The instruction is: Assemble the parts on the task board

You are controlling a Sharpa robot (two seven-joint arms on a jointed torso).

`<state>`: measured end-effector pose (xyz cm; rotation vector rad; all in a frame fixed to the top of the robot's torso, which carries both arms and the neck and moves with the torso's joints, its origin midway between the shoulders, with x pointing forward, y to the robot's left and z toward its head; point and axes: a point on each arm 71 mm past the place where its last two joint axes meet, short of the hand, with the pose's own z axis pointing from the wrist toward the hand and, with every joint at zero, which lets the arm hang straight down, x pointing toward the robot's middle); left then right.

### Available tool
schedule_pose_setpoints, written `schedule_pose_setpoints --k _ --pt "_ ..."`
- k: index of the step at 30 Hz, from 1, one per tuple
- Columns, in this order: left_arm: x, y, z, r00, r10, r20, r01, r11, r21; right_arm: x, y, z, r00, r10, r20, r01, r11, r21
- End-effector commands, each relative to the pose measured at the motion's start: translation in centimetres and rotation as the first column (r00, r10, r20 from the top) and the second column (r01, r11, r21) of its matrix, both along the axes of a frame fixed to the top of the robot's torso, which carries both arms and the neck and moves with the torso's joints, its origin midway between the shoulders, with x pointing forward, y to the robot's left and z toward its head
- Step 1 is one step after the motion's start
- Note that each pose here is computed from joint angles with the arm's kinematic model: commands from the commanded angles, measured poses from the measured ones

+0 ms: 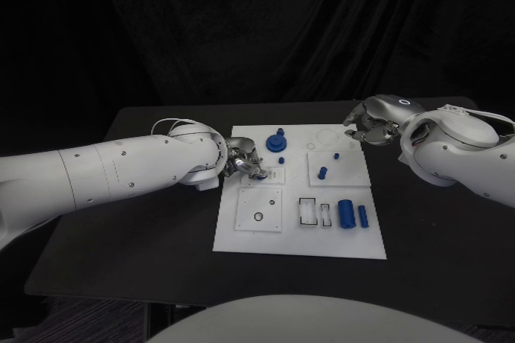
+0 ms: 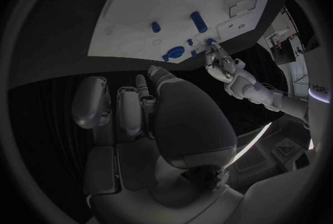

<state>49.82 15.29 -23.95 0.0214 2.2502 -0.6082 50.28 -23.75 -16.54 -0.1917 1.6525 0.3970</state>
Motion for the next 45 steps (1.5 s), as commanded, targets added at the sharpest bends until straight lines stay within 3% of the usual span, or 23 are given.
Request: schedule_pose_setpoints --k 1,45 --pt "-0.15 -0.23 -0.28 1.000 0.001 -0.028 -0.001 1.000 0.006 0.01 -0.07 -0.15 1.000 -0.015 -0.007 0.015 1.000 -0.008" --pt "0.37 -1.11 -0.26 1.000 0.032 -0.002 -0.032 0.999 0.009 0.13 0.13 -0.44 0.999 -0.028 -0.039 0.027 0.999 -0.032"
